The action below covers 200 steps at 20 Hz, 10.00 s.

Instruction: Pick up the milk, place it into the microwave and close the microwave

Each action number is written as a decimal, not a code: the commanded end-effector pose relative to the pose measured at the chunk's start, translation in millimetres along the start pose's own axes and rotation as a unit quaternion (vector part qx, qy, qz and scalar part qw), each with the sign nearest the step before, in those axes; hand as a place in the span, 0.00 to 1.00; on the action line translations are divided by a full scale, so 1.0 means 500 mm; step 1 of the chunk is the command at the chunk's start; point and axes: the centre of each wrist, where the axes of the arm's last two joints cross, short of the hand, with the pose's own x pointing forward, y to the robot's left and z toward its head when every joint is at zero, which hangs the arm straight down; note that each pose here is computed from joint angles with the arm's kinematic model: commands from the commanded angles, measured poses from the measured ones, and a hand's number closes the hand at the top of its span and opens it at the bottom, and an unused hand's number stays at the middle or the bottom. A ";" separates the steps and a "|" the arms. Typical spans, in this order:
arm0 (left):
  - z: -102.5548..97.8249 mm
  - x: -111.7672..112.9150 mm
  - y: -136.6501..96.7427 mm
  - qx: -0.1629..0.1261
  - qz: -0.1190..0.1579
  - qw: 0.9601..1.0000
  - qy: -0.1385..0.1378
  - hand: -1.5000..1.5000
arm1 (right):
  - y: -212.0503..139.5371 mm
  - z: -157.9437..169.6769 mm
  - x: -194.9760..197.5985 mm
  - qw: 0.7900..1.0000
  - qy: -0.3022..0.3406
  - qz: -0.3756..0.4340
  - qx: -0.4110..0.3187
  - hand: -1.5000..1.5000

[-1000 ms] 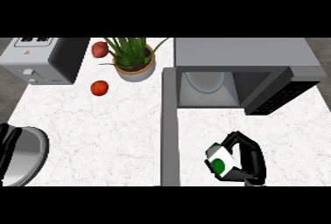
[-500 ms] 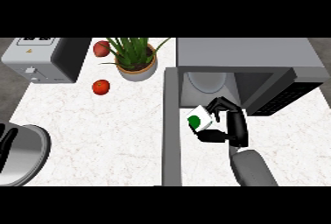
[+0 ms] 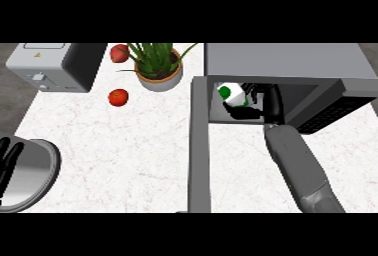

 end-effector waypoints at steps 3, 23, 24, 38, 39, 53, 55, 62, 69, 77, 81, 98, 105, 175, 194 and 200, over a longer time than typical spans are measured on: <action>0.006 0.007 0.003 -0.011 0.005 1.000 -0.005 0.00 | -0.019 -0.056 -0.008 0.997 0.024 0.065 -0.030 1.00; -0.024 0.004 -0.017 -0.035 -0.018 0.999 -0.005 0.00 | -0.027 -0.104 0.016 0.975 -0.002 0.221 -0.009 0.00; -0.029 -0.015 -0.013 -0.035 -0.027 0.999 0.004 0.00 | -0.015 -0.131 0.052 0.977 -0.008 0.214 -0.009 0.00; -0.014 -0.014 -0.037 -0.032 -0.031 0.999 0.000 0.00 | -0.044 -0.124 0.030 0.978 -0.006 0.196 -0.076 0.00; -0.011 -0.005 -0.011 -0.041 -0.033 0.999 0.002 0.00 | -0.054 -0.127 0.030 0.978 0.001 0.186 -0.091 0.00; 0.016 -0.001 -0.031 -0.031 -0.046 0.998 0.014 0.00 | -0.162 -0.135 0.005 0.979 -0.031 0.163 -0.116 0.00; -0.009 -0.001 -0.054 -0.031 -0.043 0.999 0.005 0.00 | -0.147 -0.140 0.015 0.985 -0.026 0.138 -0.097 0.00; 0.022 0.006 -0.057 -0.019 -0.040 0.999 0.012 0.00 | -0.147 -0.112 -0.015 0.995 -0.010 0.063 -0.079 0.00; 0.035 0.005 -0.060 -0.028 -0.037 0.999 0.017 0.00 | -0.134 -0.070 -0.049 0.999 0.003 0.010 -0.041 0.00; 0.043 0.015 -0.051 -0.020 -0.028 0.999 0.014 0.00 | -0.124 0.046 -0.136 0.998 0.048 -0.032 -0.014 0.00; 0.025 -0.006 -0.087 -0.016 -0.029 0.999 0.022 0.00 | -0.072 0.093 -0.149 0.997 0.059 -0.054 0.009 0.00; 0.007 -0.030 -0.106 -0.175 0.003 0.983 0.051 1.00 | -0.054 0.349 -0.205 0.976 0.075 -0.205 0.026 0.00; -0.018 -0.074 -0.165 -0.202 0.008 0.978 0.044 1.00 | -0.163 0.459 -0.185 0.975 0.037 -0.220 0.021 0.00; -0.397 -0.247 -0.561 -0.140 0.032 0.987 0.074 1.00 | -0.345 0.508 0.154 0.918 -0.133 -0.330 0.175 0.00; -0.413 -0.251 -0.560 -0.113 0.042 0.991 0.053 1.00 | -0.372 0.492 0.203 0.903 -0.158 -0.341 0.207 0.00; -0.411 -0.255 -0.561 -0.110 0.046 0.991 0.055 1.00 | -0.372 0.501 0.205 0.893 -0.152 -0.370 0.204 0.00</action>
